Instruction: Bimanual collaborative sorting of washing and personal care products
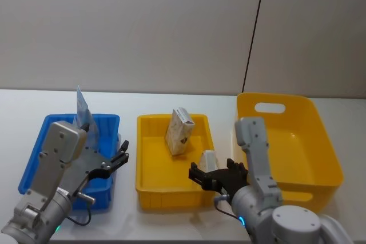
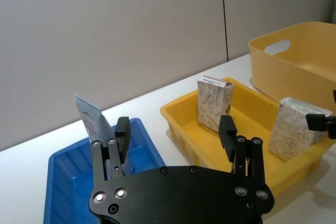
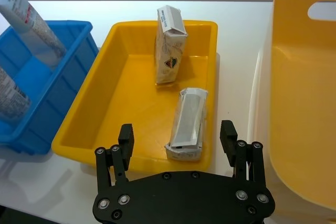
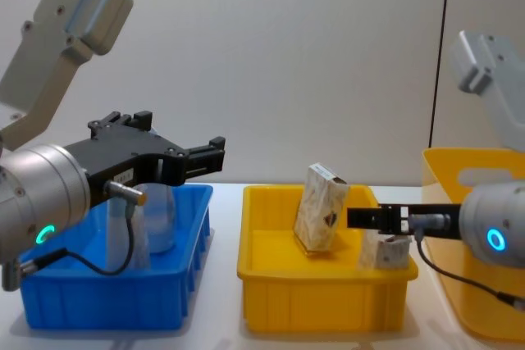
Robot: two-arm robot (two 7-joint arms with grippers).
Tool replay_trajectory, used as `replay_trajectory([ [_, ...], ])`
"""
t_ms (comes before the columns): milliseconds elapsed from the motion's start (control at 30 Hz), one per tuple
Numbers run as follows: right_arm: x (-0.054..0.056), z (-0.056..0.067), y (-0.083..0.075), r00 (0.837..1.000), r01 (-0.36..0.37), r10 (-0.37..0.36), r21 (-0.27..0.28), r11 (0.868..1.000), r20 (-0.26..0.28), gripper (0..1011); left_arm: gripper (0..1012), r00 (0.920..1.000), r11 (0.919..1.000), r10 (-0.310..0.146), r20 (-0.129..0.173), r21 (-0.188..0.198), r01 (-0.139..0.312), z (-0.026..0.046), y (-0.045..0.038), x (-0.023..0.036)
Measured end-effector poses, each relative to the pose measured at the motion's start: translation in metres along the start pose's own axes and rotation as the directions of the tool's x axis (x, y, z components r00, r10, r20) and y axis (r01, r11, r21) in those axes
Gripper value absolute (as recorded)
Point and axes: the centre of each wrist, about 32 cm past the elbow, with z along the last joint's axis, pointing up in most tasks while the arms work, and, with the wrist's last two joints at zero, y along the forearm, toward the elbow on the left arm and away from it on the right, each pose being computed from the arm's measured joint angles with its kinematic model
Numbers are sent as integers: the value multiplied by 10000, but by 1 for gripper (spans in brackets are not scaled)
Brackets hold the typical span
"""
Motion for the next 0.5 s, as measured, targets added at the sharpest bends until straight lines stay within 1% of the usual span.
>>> replay_trajectory([
  [200,-56,29,87,9998,210,-212,-259,9994,-52,1004,1001,10000,10000,-1,0,0,1,0,0,0],
  [267,-60,32,94,9997,236,-238,-287,9993,-50,1003,1001,10000,10000,0,0,0,0,0,0,0],
  [333,-82,44,141,9994,320,-323,-445,9985,-76,1003,1001,10000,10000,0,0,-1,0,0,0,0],
  [500,-109,65,201,9991,418,-424,-637,9971,-87,1003,1001,10000,10000,0,0,0,0,0,0,0],
])
